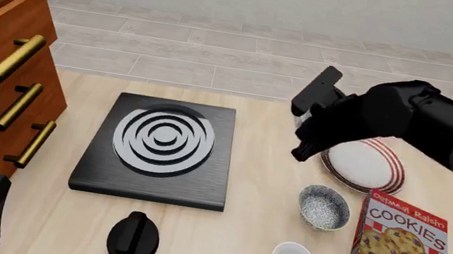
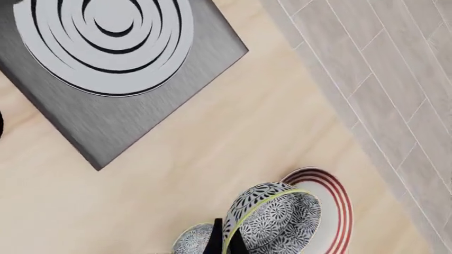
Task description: Pick the akita bowl from table center and place it on the plate.
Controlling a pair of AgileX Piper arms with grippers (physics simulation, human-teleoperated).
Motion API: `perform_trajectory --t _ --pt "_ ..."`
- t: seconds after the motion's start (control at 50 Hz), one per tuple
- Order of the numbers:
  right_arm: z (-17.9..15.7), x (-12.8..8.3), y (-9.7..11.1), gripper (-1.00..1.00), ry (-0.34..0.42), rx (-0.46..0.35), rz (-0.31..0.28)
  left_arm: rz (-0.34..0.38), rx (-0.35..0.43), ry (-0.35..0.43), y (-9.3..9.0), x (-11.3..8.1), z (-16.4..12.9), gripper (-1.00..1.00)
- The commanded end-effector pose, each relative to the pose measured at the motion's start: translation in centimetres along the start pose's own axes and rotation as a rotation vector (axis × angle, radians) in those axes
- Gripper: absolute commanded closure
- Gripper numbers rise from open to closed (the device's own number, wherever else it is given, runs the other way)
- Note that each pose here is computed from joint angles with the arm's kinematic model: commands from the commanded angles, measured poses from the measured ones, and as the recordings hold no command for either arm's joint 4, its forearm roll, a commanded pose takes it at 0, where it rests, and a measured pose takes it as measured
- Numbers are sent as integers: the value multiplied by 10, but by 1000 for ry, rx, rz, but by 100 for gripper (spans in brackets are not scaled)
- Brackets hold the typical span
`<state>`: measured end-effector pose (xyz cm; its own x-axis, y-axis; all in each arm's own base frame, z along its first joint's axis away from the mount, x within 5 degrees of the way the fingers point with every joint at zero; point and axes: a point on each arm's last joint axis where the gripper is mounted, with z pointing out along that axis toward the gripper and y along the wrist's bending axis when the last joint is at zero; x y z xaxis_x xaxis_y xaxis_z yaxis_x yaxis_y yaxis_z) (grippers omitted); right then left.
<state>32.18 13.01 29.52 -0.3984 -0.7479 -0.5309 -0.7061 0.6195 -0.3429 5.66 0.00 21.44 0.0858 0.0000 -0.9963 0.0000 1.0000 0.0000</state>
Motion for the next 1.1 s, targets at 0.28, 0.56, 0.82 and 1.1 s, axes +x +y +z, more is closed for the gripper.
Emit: perform_trajectory --t 0.28,0.56,0.82,1.1 --pt "14 36 -68 100 109 85 167 0 0 0 0 0 0 -100" --pt "10 52 -78 100 109 124 252 0 0 0 0 0 0 -100" --pt "8 70 -81 100 112 155 313 0 0 0 0 0 0 -100" --pt "-6 74 -60 100 28 193 365 0 0 0 0 0 0 -100"
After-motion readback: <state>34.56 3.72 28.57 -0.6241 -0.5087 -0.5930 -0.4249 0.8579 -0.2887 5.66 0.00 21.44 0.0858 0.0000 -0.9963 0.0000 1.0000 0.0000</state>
